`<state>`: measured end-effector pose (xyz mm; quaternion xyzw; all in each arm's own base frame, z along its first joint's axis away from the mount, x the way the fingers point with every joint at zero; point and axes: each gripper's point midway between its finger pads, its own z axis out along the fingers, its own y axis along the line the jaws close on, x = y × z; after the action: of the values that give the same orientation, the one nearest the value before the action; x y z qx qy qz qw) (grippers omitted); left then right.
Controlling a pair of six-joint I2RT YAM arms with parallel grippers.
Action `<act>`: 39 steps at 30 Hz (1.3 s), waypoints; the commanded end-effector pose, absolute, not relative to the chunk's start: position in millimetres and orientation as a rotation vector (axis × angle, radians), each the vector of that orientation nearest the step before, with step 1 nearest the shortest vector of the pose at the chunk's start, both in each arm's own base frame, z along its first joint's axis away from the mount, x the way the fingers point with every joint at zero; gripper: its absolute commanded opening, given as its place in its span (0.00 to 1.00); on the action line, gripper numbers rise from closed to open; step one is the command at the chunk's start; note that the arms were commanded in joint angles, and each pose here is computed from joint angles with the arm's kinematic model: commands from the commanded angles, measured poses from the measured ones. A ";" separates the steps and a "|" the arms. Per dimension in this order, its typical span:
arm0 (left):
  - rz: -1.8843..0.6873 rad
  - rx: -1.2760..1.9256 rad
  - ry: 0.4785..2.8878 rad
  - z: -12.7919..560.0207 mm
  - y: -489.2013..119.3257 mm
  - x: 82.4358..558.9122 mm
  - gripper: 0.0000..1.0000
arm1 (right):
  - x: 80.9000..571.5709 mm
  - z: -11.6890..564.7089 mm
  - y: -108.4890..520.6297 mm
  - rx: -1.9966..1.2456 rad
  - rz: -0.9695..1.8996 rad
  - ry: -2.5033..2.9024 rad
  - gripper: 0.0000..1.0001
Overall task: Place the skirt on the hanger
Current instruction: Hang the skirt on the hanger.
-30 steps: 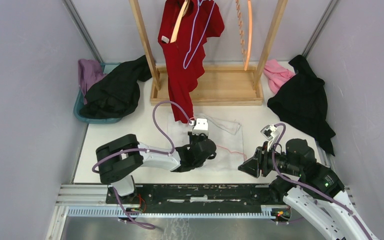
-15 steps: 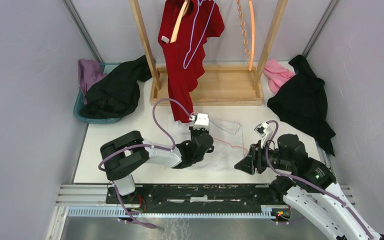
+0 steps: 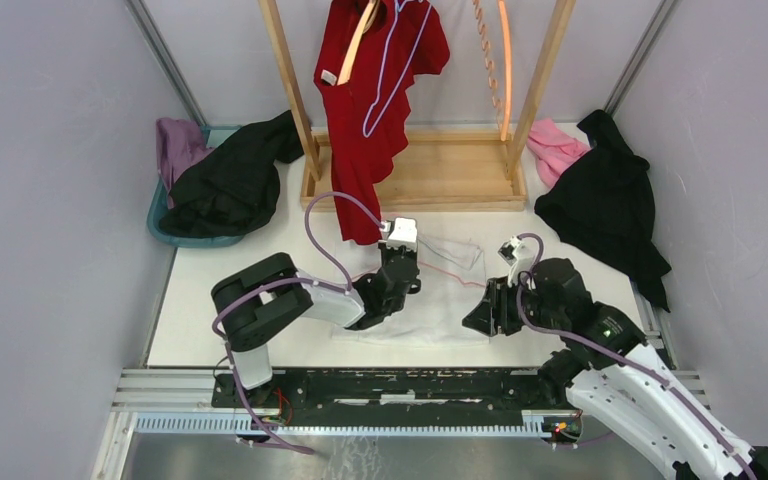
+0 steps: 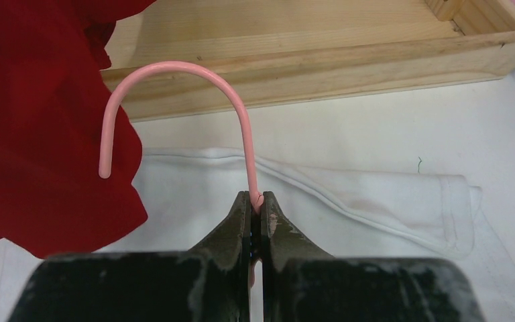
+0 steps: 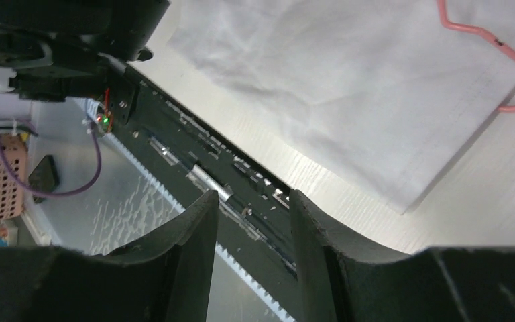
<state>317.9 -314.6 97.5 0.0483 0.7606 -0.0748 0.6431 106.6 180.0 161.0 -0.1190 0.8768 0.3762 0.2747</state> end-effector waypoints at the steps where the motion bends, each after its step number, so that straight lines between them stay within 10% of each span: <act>1: -0.187 0.143 1.684 105.9 -319.7 329.8 0.03 | 134.1 152.8 182.4 -0.222 0.932 2.328 0.49; 39: -0.326 0.125 1.707 139.0 -312.4 359.5 0.03 | 147.6 93.6 240.6 -0.244 0.698 2.366 0.48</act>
<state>356.6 -321.2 105.6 0.0970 0.7621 -0.1491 0.6226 139.3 244.5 76.2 -0.1155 0.9107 0.2646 0.2956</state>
